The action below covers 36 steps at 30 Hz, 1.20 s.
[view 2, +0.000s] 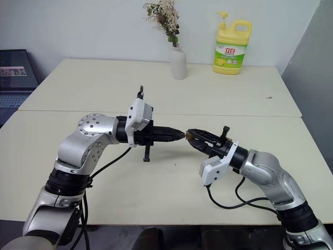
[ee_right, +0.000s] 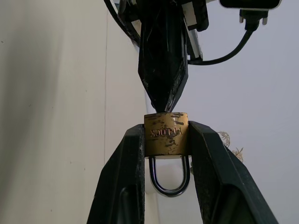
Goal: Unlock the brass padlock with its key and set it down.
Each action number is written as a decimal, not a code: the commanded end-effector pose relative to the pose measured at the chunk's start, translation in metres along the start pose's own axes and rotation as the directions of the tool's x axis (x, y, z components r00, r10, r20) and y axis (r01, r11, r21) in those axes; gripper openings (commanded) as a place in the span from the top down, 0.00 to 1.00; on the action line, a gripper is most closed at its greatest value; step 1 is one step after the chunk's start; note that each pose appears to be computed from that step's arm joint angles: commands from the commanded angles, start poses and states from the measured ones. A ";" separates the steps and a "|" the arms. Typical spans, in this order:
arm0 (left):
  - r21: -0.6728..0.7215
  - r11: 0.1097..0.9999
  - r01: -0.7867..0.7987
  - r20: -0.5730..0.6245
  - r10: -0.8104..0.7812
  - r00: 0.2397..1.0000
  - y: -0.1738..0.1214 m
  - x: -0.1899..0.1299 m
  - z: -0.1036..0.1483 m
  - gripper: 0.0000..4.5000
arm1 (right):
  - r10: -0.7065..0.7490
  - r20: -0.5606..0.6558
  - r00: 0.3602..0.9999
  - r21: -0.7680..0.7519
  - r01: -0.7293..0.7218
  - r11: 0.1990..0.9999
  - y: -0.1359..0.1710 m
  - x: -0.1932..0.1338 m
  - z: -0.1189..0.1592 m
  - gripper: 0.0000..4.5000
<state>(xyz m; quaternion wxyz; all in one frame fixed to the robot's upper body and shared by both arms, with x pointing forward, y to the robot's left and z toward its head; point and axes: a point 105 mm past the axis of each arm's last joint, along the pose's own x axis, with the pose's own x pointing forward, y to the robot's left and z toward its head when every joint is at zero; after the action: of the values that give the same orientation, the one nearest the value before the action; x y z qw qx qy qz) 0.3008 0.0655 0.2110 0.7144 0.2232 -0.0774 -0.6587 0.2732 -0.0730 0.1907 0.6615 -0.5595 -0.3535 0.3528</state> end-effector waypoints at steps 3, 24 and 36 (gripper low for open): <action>0.232 0.972 0.026 0.023 -0.032 0.999 -0.006 0.008 0.012 1.00 | -0.032 0.018 0.999 -0.010 0.032 0.999 -0.011 0.001 0.004 0.79; -0.100 0.994 -0.045 0.030 0.049 0.998 0.012 0.005 0.002 0.68 | -0.032 0.030 0.999 -0.004 0.032 0.999 -0.010 0.005 0.005 0.79; -0.427 0.904 -0.014 0.044 0.036 0.998 0.008 -0.002 0.009 0.27 | -0.021 0.037 0.999 0.001 0.021 1.000 -0.008 0.006 0.006 0.79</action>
<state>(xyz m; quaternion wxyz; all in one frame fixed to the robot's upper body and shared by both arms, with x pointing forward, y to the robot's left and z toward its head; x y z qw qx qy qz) 0.3075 0.0673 0.2082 0.7523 0.0395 0.0705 -0.6539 0.2772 -0.0699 0.1878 0.6650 -0.5564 -0.3443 0.3600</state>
